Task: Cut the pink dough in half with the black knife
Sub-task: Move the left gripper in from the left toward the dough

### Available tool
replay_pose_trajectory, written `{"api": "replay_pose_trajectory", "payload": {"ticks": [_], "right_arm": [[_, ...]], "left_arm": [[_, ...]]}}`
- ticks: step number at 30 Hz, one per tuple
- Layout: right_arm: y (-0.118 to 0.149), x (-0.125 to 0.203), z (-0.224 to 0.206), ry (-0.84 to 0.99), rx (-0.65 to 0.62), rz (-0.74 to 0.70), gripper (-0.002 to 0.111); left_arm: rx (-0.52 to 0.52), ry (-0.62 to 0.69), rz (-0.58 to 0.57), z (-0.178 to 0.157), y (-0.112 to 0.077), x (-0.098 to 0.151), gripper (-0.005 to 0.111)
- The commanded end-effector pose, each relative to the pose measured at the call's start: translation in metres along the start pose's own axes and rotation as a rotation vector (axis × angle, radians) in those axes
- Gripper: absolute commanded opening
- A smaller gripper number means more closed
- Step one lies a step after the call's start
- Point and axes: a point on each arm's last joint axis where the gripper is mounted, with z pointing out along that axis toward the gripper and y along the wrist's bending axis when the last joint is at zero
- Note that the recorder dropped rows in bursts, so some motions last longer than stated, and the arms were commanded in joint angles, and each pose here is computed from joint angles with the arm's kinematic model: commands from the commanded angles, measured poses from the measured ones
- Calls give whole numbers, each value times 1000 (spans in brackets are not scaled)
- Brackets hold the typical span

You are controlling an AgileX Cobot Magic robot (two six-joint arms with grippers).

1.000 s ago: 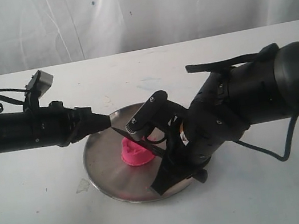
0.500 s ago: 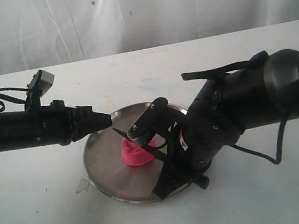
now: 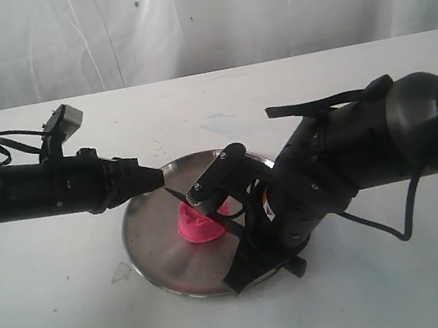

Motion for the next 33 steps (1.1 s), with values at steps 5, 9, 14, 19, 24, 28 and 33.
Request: {"api": "replay_pose_trajectory", "payload": {"ticks": [5,9,14,19,24,28,33], "right_arm": [[-1,0,0,-2,1,5,0],[-1,0,0,0,1,5,0],[-1,0,0,0,1,5,0],[-1,0,0,0,1,5,0],[-1,0,0,0,1,5,0],[-1,1,0,4,2,5,0],[-1,1,0,4,2,5,0]], "left_arm": [[70,-9,-12,19,9,-8,0],[70,0,-26,26,16,-8,0],[65,19,-48,32,23,-2,0],[58,25,-55,34,26,0,0],[63,11,-41,35,25,-6,0],[62,-5,-25,35,24,-13,0],[35,0,-29,36,28,-12,0]]}}
